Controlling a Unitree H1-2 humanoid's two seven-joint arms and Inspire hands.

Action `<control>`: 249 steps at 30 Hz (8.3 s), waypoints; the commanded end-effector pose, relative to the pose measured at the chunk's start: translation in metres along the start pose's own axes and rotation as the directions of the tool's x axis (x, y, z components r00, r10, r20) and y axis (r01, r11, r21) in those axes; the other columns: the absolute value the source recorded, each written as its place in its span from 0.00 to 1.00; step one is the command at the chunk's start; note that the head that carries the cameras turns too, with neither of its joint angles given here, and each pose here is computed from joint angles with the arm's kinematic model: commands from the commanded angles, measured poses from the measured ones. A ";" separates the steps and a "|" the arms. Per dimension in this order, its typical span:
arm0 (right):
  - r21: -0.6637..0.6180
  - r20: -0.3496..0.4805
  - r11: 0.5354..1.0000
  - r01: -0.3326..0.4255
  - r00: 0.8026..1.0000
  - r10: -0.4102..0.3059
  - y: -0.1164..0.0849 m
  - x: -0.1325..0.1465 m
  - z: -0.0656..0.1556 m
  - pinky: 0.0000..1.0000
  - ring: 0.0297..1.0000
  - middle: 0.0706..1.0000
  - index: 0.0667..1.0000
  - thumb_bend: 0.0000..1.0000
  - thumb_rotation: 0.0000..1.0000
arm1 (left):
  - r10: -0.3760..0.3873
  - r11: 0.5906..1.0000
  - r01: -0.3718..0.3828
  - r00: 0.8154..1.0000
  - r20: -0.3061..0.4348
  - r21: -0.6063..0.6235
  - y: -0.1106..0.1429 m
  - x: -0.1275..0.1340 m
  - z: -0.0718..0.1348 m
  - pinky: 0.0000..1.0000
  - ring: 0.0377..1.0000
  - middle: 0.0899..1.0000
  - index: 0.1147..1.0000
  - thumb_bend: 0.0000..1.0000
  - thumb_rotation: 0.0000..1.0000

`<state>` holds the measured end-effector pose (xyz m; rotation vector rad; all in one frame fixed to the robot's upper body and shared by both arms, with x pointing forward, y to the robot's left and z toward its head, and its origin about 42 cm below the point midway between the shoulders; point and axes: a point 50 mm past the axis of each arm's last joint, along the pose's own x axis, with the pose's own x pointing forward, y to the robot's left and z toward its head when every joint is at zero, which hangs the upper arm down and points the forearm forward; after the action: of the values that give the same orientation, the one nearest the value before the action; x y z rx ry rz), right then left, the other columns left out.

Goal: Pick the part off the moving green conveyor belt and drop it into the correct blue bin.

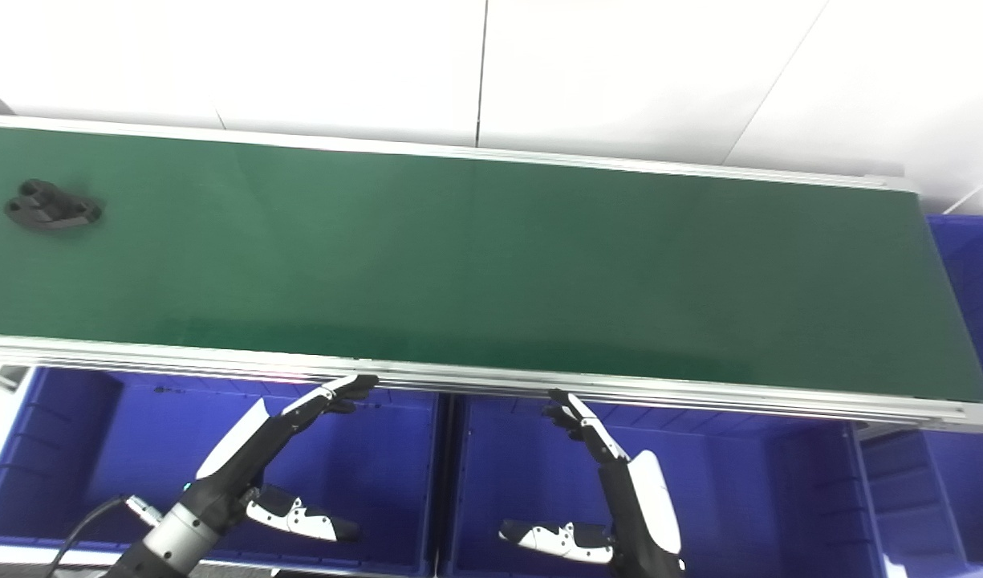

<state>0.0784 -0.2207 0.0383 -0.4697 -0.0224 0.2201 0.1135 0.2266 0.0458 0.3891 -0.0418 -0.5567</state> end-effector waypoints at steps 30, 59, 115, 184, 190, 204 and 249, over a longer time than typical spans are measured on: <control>0.010 0.058 1.000 0.020 0.998 -0.021 -0.003 0.001 0.004 0.74 0.77 0.79 0.87 0.89 0.46 | 0.033 0.998 -0.031 0.999 0.039 -0.047 0.004 -0.001 0.003 0.79 0.86 0.89 0.87 0.84 0.26; 0.011 0.049 1.000 0.013 0.999 -0.013 -0.002 0.000 0.002 0.74 0.78 0.80 0.87 0.89 0.45 | 0.051 0.996 -0.049 0.998 0.027 -0.079 0.001 0.001 -0.001 0.78 0.86 0.88 0.86 0.84 0.27; 0.003 0.035 1.000 0.015 0.999 -0.016 -0.004 -0.005 -0.001 0.76 0.79 0.80 0.87 0.89 0.45 | 0.053 0.996 -0.050 0.998 0.028 -0.074 -0.001 0.000 0.001 0.80 0.86 0.88 0.86 0.85 0.27; 0.042 0.185 0.989 0.141 0.972 -0.146 -0.023 -0.006 0.009 0.84 0.79 0.80 0.87 0.85 0.35 | 0.035 0.997 -0.035 0.999 -0.009 -0.062 -0.026 0.010 -0.017 0.72 0.79 0.81 0.77 0.87 0.23; 0.070 0.282 0.978 0.197 0.937 -0.209 -0.046 0.011 0.033 0.86 0.77 0.75 0.85 0.86 0.33 | 0.039 0.997 -0.040 0.999 -0.010 -0.068 -0.025 0.010 -0.017 0.73 0.79 0.82 0.78 0.87 0.23; 0.036 0.414 0.969 0.246 0.878 -0.239 -0.079 0.054 0.082 0.80 0.79 0.80 0.84 0.86 0.46 | 0.061 0.996 -0.060 0.998 0.008 -0.073 -0.012 0.005 -0.010 0.76 0.82 0.84 0.81 0.89 0.23; -0.355 0.154 0.934 0.026 0.988 0.031 -0.083 0.254 0.121 0.64 0.72 0.75 0.82 0.88 0.37 | 0.019 0.997 -0.016 0.999 0.044 -0.070 0.026 0.010 -0.006 0.78 0.82 0.83 0.81 0.89 0.29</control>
<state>0.3235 -0.1893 0.1614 -0.8093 -0.1754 0.2688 0.1333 0.2424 0.0432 0.3098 -0.0186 -0.5448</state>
